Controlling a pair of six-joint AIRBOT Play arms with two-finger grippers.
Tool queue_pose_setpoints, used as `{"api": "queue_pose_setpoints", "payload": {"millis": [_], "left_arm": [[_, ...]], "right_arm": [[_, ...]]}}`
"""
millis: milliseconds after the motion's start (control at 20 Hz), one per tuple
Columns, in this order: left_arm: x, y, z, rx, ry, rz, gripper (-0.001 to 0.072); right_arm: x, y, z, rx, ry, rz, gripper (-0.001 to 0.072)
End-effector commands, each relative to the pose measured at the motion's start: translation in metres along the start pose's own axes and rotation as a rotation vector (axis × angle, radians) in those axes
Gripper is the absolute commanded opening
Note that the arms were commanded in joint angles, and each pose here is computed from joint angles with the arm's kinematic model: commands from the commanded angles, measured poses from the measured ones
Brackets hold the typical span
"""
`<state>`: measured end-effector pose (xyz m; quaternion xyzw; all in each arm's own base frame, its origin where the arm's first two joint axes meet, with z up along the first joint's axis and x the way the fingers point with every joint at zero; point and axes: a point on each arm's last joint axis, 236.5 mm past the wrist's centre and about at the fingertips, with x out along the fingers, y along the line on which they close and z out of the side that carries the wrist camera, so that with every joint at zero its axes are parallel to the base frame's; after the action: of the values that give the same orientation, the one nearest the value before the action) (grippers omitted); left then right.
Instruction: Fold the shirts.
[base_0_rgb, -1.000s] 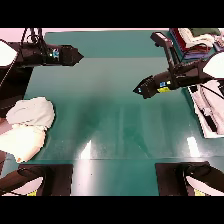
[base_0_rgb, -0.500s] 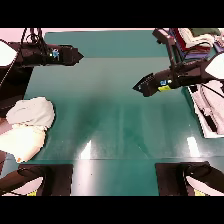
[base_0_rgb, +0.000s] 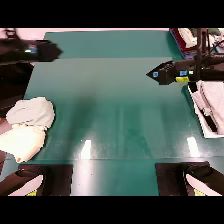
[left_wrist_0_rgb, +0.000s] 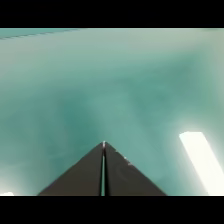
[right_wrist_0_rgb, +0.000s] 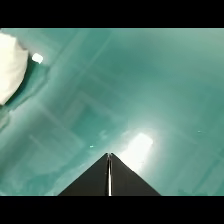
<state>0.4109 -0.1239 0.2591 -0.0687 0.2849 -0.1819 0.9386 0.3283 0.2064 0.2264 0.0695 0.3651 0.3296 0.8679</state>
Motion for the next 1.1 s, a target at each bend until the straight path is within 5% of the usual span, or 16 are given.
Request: {"api": "queue_pose_setpoints", "payload": {"millis": [0, 100, 450, 750, 800, 850, 900, 950, 1050], "left_arm": [[-0.042, 0.101, -0.053, 0.012, 0.212, 0.327, 0.0044], [-0.043, 0.143, -0.097, -0.032, 0.338, 0.427, 0.0667], [0.015, 0.211, -0.245, -0.185, 0.430, 0.514, 0.0660], [0.019, 0.219, -0.271, -0.221, 0.426, 0.535, 0.0659], [0.018, 0.219, -0.272, -0.224, 0.434, 0.534, 0.0657], [0.017, 0.218, -0.274, -0.228, 0.446, 0.533, 0.0484], [0.015, 0.215, -0.272, -0.236, 0.457, 0.530, 0.0115], [0.012, 0.213, -0.264, -0.238, 0.456, 0.526, 0.0025], [-0.001, 0.206, -0.220, -0.227, 0.398, 0.517, 0.0024]], "right_arm": [[-0.001, -0.012, 0.003, 0.025, -0.009, -0.020, 0.0015], [0.009, -0.017, 0.000, 0.038, 0.013, -0.021, 0.0015], [0.043, -0.030, -0.019, 0.074, 0.120, -0.013, 0.0015], [0.059, -0.035, -0.027, 0.093, 0.160, -0.009, 0.0015], [0.059, -0.033, -0.026, 0.098, 0.156, -0.001, 0.0015], [0.059, -0.030, -0.024, 0.105, 0.150, 0.012, 0.0015], [0.058, -0.030, -0.024, 0.102, 0.146, 0.010, 0.0015], [0.055, -0.029, -0.022, 0.097, 0.138, 0.009, 0.0015], [0.044, -0.027, -0.015, 0.090, 0.106, 0.003, 0.0015]]}}
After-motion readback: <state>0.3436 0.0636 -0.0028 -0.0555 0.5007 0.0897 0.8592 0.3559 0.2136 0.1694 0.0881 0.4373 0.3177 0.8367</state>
